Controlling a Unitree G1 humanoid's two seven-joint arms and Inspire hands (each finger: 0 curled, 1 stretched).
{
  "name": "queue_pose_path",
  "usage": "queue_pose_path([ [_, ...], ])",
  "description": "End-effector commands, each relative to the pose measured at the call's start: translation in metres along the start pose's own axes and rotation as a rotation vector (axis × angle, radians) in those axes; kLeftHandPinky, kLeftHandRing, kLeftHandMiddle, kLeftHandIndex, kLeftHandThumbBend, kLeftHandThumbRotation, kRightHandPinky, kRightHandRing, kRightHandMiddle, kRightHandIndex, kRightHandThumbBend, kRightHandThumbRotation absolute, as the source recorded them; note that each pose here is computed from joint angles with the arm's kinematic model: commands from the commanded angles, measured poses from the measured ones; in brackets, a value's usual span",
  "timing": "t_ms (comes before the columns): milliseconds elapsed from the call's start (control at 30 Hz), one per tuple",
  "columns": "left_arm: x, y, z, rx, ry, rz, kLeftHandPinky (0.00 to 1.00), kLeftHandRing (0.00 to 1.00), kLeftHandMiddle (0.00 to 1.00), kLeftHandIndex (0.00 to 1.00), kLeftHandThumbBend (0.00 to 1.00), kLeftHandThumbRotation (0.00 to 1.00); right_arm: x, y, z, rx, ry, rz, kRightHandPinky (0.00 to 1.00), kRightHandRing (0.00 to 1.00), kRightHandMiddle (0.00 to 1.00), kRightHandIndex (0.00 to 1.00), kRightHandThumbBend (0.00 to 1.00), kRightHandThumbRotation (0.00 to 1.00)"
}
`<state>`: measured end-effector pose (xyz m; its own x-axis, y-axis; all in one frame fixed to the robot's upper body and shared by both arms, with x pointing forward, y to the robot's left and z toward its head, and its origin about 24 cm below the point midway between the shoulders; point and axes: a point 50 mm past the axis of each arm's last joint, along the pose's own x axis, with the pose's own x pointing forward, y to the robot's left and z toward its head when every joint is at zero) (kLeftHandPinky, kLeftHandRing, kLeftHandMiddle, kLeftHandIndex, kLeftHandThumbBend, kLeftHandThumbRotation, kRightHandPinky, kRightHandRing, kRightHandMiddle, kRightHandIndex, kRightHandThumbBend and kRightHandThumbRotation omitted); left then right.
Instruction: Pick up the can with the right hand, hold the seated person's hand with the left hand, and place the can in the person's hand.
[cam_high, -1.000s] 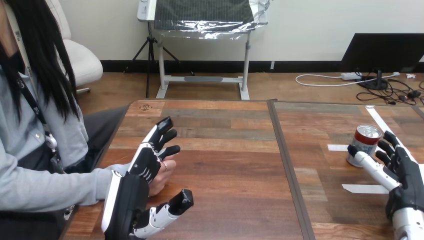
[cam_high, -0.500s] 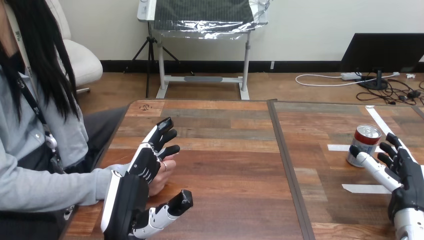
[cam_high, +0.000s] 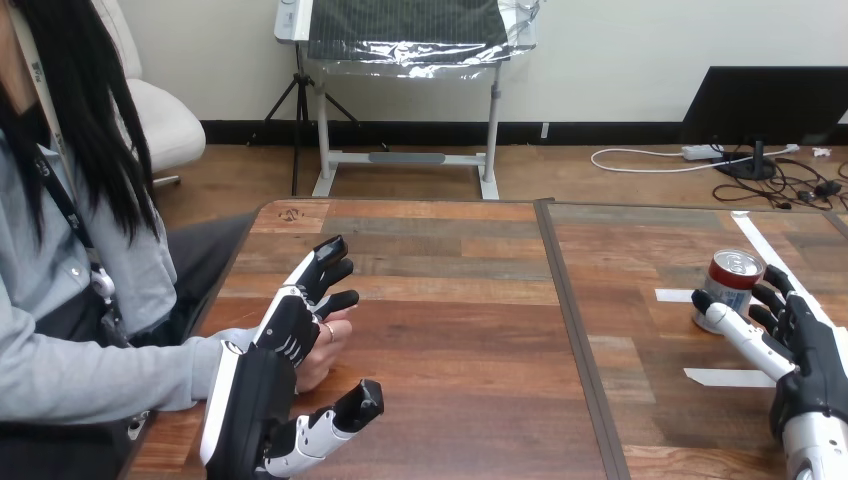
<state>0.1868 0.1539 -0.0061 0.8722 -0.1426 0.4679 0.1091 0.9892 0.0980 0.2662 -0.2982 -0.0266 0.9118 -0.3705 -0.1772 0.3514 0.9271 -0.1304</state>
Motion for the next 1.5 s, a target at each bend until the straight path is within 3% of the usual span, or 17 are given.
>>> queue_pose_path([
  [0,0.016,0.003,0.006,0.015,-0.076,-0.011,0.79,0.88,0.90,0.88,0.99,0.67,0.020,0.008,0.036,0.019,-0.112,0.016,0.92,0.93,0.93,0.94,1.00,0.34],
  [800,0.016,0.006,0.006,0.024,-0.081,-0.011,0.78,0.87,0.90,0.87,0.99,0.66,0.024,0.005,0.043,0.016,-0.119,0.004,0.93,0.92,0.92,0.94,1.00,0.32],
  [1467,0.014,0.008,0.006,0.031,-0.085,-0.010,0.76,0.87,0.90,0.87,0.96,0.66,0.032,0.000,0.055,-0.041,-0.116,-0.023,0.91,0.92,0.92,0.94,0.96,0.29],
])
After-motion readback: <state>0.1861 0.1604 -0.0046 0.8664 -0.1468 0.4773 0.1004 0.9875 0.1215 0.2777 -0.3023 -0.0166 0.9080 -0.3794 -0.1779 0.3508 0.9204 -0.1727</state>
